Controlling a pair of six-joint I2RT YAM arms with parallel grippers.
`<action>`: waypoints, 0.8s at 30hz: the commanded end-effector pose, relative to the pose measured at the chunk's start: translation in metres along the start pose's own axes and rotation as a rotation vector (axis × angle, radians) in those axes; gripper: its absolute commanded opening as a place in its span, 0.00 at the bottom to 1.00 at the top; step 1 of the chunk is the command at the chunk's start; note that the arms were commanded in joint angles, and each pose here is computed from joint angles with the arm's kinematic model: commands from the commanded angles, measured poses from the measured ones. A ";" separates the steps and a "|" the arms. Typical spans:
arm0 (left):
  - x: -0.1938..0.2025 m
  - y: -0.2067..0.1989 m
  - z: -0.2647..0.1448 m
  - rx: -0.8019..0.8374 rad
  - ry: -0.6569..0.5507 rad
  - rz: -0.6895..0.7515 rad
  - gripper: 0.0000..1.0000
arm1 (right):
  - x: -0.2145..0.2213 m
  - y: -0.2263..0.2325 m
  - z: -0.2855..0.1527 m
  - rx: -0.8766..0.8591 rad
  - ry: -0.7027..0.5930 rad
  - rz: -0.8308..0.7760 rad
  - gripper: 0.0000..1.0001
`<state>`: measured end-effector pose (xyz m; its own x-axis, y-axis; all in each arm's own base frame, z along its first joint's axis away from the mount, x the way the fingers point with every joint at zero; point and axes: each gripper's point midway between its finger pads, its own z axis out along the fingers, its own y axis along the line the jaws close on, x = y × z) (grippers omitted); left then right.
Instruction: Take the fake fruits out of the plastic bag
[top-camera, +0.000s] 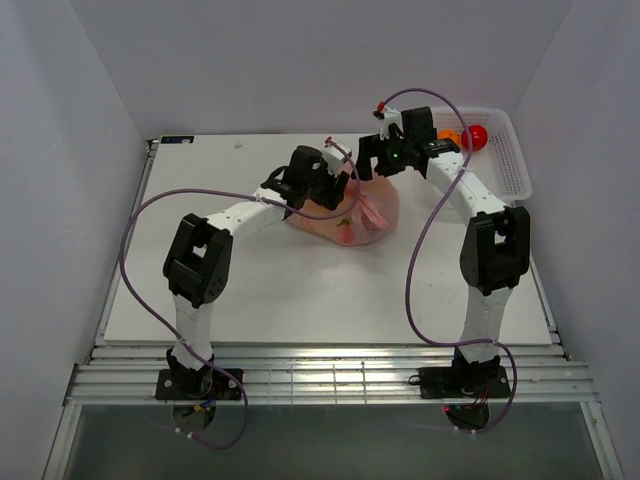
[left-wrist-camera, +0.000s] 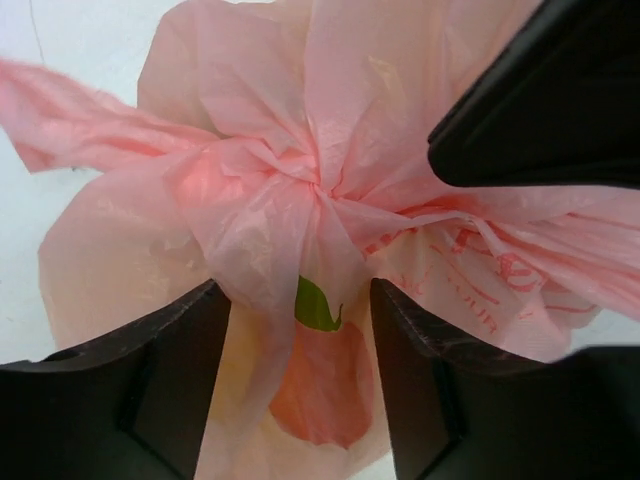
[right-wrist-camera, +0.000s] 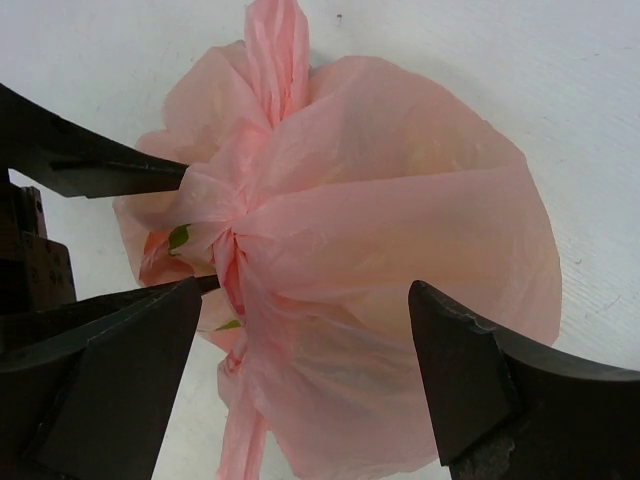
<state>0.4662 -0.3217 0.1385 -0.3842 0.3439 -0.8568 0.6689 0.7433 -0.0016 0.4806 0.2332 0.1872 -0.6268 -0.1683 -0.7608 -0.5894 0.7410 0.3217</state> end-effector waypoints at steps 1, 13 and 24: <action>0.001 0.001 0.007 -0.058 -0.017 0.023 0.66 | -0.023 0.013 -0.028 -0.019 -0.077 -0.032 0.90; -0.012 0.015 0.002 -0.144 -0.074 0.088 0.00 | -0.012 0.005 -0.073 0.023 -0.026 -0.605 0.90; -0.019 -0.014 -0.010 0.031 -0.092 0.268 0.00 | 0.001 -0.012 -0.048 -0.040 0.121 -0.672 0.90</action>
<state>0.4718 -0.3253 0.1219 -0.2452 0.4647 -0.8509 0.6985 0.6933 0.1773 0.4624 0.1930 0.2096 -0.2003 -0.6239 -0.7554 -0.8633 0.4769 -0.1651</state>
